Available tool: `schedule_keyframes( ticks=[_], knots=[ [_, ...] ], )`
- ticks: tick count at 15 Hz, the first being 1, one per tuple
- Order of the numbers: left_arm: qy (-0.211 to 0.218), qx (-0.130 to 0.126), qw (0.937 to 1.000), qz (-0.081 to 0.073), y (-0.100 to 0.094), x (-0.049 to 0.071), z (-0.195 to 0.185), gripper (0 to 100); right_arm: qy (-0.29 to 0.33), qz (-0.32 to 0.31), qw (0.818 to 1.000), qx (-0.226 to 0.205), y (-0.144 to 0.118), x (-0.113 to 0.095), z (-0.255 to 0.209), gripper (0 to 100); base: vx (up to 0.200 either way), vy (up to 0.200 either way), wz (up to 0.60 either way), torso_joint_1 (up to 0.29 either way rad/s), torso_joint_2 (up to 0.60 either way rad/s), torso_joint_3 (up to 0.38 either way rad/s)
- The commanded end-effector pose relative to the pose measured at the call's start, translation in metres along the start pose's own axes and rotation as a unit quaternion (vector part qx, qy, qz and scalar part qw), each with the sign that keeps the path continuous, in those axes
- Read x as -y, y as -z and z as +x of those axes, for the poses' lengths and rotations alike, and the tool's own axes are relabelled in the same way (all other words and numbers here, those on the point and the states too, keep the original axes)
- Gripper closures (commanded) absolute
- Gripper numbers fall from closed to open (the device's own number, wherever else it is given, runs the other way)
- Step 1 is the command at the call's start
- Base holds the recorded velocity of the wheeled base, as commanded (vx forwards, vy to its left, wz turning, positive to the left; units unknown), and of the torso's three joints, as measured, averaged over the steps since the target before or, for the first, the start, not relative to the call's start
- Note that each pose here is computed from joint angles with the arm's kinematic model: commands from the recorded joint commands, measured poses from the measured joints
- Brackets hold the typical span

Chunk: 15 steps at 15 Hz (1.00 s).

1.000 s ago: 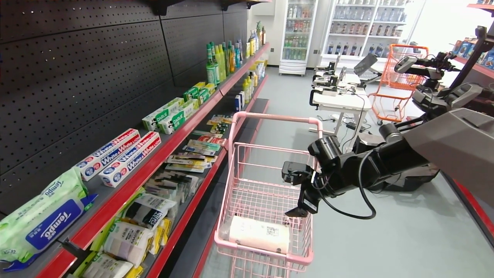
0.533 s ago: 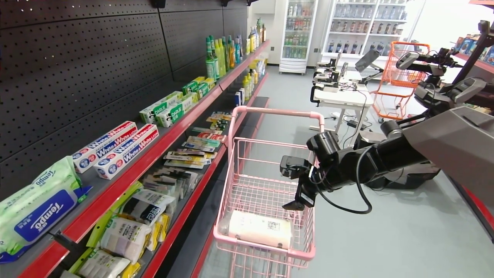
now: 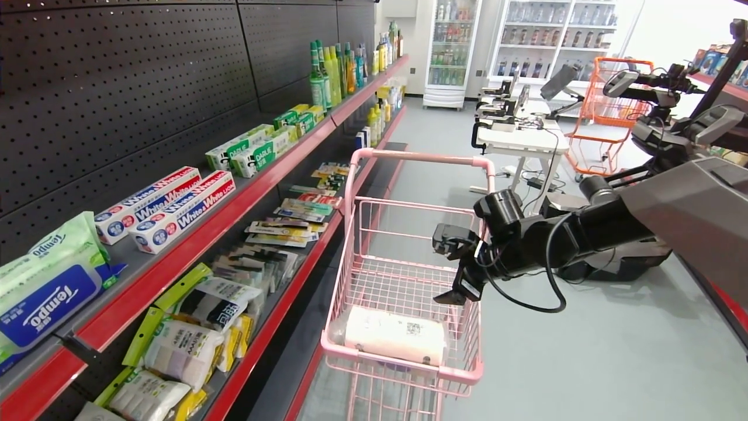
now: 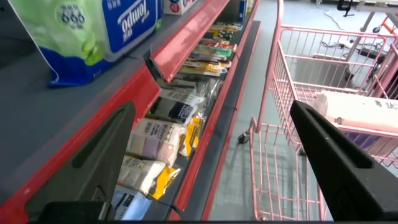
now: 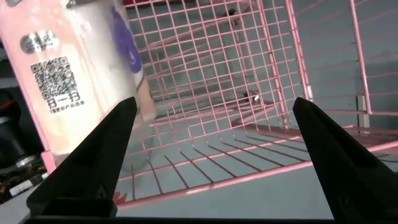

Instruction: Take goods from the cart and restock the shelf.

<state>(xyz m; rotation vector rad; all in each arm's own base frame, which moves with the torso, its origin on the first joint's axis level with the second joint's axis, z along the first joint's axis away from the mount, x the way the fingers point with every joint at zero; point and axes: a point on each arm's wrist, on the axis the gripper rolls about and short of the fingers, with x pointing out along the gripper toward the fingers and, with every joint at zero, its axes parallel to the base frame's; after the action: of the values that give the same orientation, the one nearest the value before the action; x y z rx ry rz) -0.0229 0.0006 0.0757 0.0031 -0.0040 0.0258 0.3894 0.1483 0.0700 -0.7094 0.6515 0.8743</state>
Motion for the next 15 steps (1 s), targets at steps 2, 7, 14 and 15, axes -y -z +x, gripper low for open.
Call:
schedule_keyframes(
  ticks=[2,7,14,15],
  knots=[
    [0.000,0.000,1.0000,0.000,0.000,0.000,0.000,0,0.032,0.052,0.998,0.032,-0.015,0.018,0.000,0,0.000,0.000,0.00,-0.178,0.40,0.224],
    [0.000,0.000,1.0000,0.000,0.000,0.000,0.000,0,0.033,0.058,0.997,0.037,-0.022,0.017,0.003,0,0.000,0.000,0.00,-0.052,0.12,0.064],
    [0.000,0.000,1.0000,0.000,0.000,0.000,0.000,0,-0.029,0.025,0.995,0.089,-0.058,-0.010,0.019,0,0.000,0.000,0.00,0.000,0.00,0.000],
    [0.000,0.000,1.0000,0.000,0.000,0.000,0.000,0,-0.037,0.030,0.995,0.088,-0.060,-0.015,0.020,0,0.000,0.000,0.00,0.000,0.00,0.000]
  ],
)
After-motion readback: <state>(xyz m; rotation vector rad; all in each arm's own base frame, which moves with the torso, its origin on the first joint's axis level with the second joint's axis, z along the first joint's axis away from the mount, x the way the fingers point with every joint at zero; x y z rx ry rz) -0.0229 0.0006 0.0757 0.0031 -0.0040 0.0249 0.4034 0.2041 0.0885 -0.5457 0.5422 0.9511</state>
